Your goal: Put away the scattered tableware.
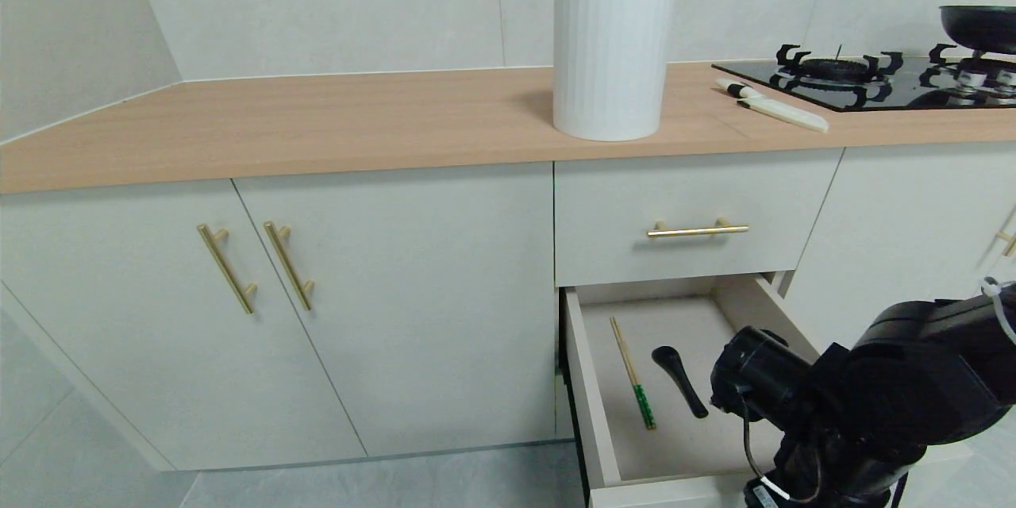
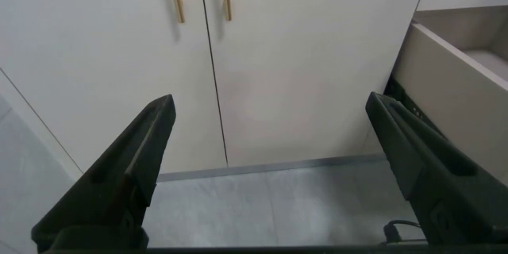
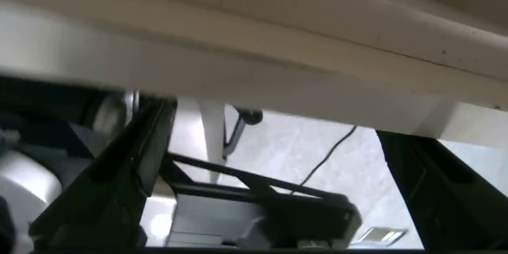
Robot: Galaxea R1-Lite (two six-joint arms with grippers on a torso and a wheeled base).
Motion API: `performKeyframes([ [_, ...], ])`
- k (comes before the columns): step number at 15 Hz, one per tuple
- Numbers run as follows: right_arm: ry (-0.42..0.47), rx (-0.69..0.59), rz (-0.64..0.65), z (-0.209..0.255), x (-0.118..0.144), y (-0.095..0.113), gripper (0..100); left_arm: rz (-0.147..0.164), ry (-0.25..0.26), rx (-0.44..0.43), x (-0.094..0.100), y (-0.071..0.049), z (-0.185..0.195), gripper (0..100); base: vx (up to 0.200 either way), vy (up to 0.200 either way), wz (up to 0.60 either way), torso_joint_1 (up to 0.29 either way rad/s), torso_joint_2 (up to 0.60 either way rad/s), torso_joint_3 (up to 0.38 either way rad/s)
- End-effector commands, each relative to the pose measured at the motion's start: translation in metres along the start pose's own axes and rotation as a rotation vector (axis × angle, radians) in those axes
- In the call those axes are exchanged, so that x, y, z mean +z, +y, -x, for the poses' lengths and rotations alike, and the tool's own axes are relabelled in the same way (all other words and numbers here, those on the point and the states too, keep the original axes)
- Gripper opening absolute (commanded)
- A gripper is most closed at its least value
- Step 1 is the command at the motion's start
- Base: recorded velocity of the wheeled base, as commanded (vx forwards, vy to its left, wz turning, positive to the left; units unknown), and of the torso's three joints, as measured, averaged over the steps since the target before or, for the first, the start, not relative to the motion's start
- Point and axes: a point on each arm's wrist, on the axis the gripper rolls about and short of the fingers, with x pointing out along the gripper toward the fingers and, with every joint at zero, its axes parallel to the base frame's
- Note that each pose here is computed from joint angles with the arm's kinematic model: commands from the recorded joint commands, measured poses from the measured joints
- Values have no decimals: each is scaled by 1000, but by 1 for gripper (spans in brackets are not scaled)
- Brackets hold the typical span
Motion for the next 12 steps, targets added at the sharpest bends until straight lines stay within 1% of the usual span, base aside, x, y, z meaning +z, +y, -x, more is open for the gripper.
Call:
performKeyframes([
  [1,-9,-19,-38,-6,10,2,100,0,0,0,0,0,0,100,0,0,0,0,0,0],
  [4,-75,-41,-98,-11,19,4,100,0,0,0,0,0,0,100,0,0,0,0,0,0],
  [6,-106,-70,-143,-18,26,0,100,0,0,0,0,0,0,100,0,0,0,0,0,0],
  [8,-185,-94,-204,-25,37,-5,100,0,0,0,0,0,0,100,0,0,0,0,0,0],
  [10,-226,-94,-221,-26,42,-6,100,0,0,0,0,0,0,100,0,0,0,0,0,0],
  [12,-290,-76,-251,-30,46,-8,100,0,0,0,0,0,0,100,0,0,0,0,0,0],
])
